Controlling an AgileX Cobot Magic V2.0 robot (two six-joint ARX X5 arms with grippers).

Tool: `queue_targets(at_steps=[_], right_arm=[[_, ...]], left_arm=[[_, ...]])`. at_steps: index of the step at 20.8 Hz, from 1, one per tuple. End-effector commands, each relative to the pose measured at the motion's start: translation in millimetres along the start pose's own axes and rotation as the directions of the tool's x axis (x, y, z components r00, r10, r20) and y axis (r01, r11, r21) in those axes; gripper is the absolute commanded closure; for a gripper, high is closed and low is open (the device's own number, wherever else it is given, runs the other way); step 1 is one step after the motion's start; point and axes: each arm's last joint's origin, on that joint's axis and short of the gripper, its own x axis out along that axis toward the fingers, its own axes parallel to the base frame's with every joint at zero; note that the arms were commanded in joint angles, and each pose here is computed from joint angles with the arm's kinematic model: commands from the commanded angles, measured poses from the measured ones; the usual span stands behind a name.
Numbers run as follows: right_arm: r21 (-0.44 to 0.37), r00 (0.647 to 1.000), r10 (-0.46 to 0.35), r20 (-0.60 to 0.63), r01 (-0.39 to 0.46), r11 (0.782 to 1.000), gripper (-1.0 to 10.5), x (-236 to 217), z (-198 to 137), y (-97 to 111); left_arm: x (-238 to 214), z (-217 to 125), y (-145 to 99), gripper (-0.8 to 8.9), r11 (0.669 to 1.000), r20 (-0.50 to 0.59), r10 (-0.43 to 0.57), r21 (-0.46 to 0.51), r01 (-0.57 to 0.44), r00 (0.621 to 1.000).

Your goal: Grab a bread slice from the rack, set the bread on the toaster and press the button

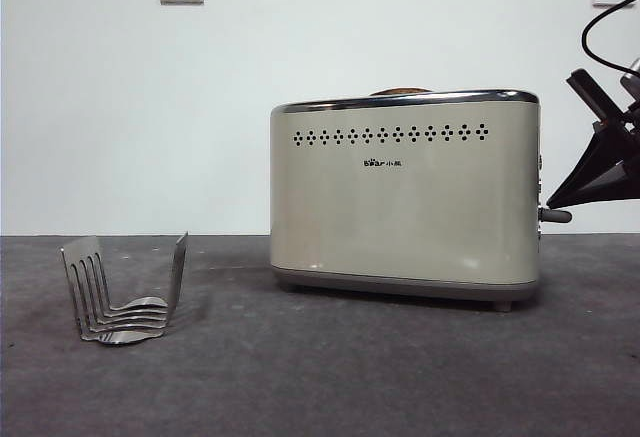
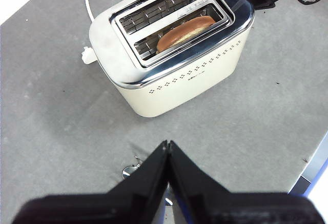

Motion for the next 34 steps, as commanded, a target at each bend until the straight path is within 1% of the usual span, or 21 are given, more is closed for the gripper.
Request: queue_targets(at_steps=[1, 3, 5, 8, 10, 21, 24, 27, 30, 32, 34], right_arm=[[0.029, 0.996, -0.064, -0.056, 0.066, 0.997, 9.5, 8.9, -11.3, -12.2], [0.031, 0.995, -0.076, -0.064, 0.078, 0.996, 9.5, 8.8, -12.5, -12.9], [0.029, 0.991, -0.115, -0.064, 0.117, 0.993, 9.5, 8.6, -13.4, -14.3], [0.026, 0.99, -0.125, -0.061, 0.127, 0.992, 9.5, 8.7, -13.5, -14.7], [0.023, 0.987, -0.155, -0.049, 0.156, 0.987, 9.5, 8.5, -13.0, -15.6], [0.022, 0.987, -0.152, -0.044, 0.153, 0.988, 9.5, 8.6, -12.4, -15.3], [0.019, 0.995, -0.095, -0.043, 0.096, 0.995, 9.5, 8.9, -10.7, -13.1], [0.028, 0.997, -0.069, -0.03, 0.07, 0.997, 9.5, 8.6, -8.6, -11.2], [0.018, 0.998, -0.05, -0.027, 0.05, 0.999, 9.5, 6.7, -8.0, -8.4], [-0.01, 0.999, -0.037, 0.007, 0.038, 0.999, 9.5, -0.2, -5.1, -0.6], [-0.041, 0.999, -0.019, 0.047, 0.021, 0.999, 9.5, -11.5, -2.7, 11.3]], left_arm=[[0.6, -0.9, 0.3, 8.19, 1.0, -0.001, -0.002, -0.013, 0.002, 1.0], [0.6, -0.9, 0.4, 8.19, 1.0, -0.001, -0.002, -0.013, 0.002, 1.0], [0.3, -1.0, 0.4, 8.19, 1.0, 0.0, -0.002, -0.013, 0.002, 1.0], [0.3, -1.0, 0.4, 8.19, 1.0, 0.0, -0.002, -0.013, 0.002, 1.0], [0.3, -1.0, 0.3, 8.19, 1.0, 0.0, -0.002, -0.013, 0.002, 1.0], [0.3, -1.0, 0.3, 8.19, 1.0, 0.0, -0.002, -0.014, 0.002, 1.0], [0.3, -1.0, 0.3, 8.19, 1.0, 0.0, -0.002, -0.016, 0.002, 1.0], [0.3, -1.0, 0.3, 8.19, 1.0, 0.0, -0.002, -0.016, 0.002, 1.0], [0.3, -1.0, 0.3, 8.19, 1.0, 0.0, -0.002, -0.016, 0.002, 1.0], [0.4, -1.0, 0.3, 8.18, 1.0, 0.0, -0.002, -0.016, 0.002, 1.0], [0.3, -1.0, 0.4, 8.18, 1.0, 0.0, -0.002, -0.016, 0.002, 1.0]])
